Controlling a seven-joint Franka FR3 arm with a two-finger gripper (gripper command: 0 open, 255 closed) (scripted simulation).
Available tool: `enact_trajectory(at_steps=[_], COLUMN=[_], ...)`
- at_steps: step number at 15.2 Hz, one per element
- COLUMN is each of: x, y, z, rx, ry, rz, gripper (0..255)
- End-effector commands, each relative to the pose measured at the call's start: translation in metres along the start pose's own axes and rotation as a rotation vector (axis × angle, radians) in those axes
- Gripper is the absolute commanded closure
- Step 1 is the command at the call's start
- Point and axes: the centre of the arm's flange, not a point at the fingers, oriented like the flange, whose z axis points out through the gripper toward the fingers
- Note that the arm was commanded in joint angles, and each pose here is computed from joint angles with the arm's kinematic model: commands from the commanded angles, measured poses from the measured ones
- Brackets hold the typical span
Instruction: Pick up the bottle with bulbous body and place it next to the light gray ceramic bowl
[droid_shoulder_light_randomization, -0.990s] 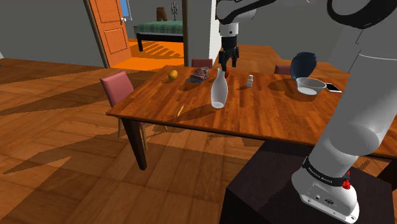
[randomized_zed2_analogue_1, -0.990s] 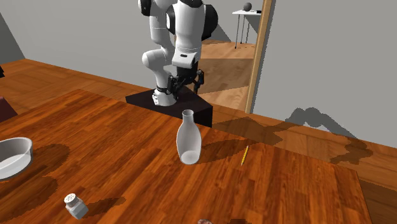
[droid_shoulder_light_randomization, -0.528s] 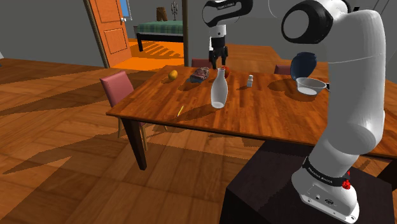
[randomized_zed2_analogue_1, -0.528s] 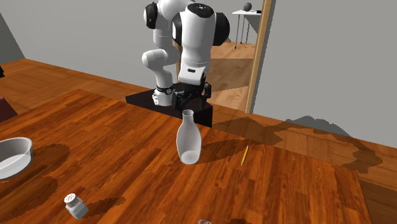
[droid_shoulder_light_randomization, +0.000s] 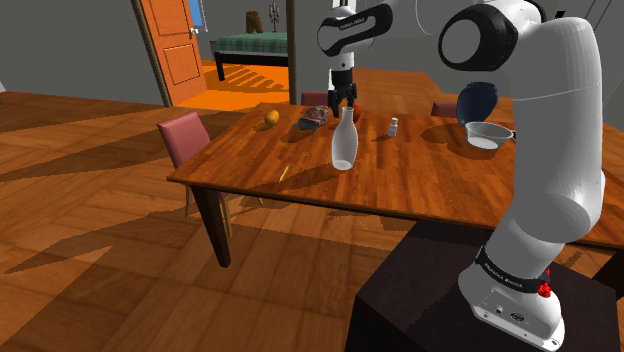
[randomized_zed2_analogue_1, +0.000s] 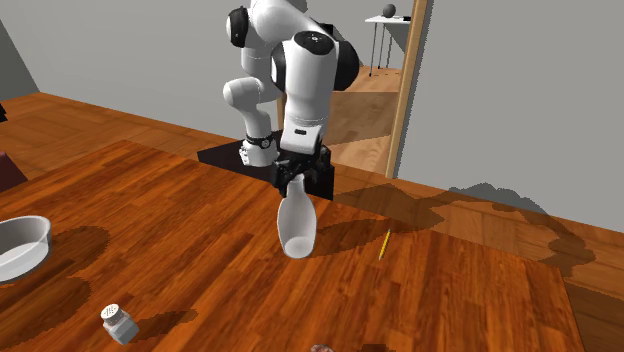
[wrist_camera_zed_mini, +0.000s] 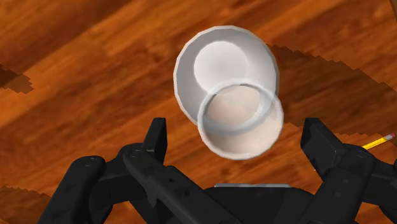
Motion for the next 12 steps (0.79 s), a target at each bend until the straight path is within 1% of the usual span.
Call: enact_trajectory(at_steps=[1,7,8,12], x=[0.0004,0.0004,0.0004,0.0004], y=[0.0,0.0,0.0,0.0001], z=[0.0042,0.0041,0.0041,0.0041], rx=[0.0,0.0,0.0,0.0], ry=[0.001,0.001,0.001,0.001], rz=[0.0,0.0,0.0,0.0], gripper=[0,0,255,255])
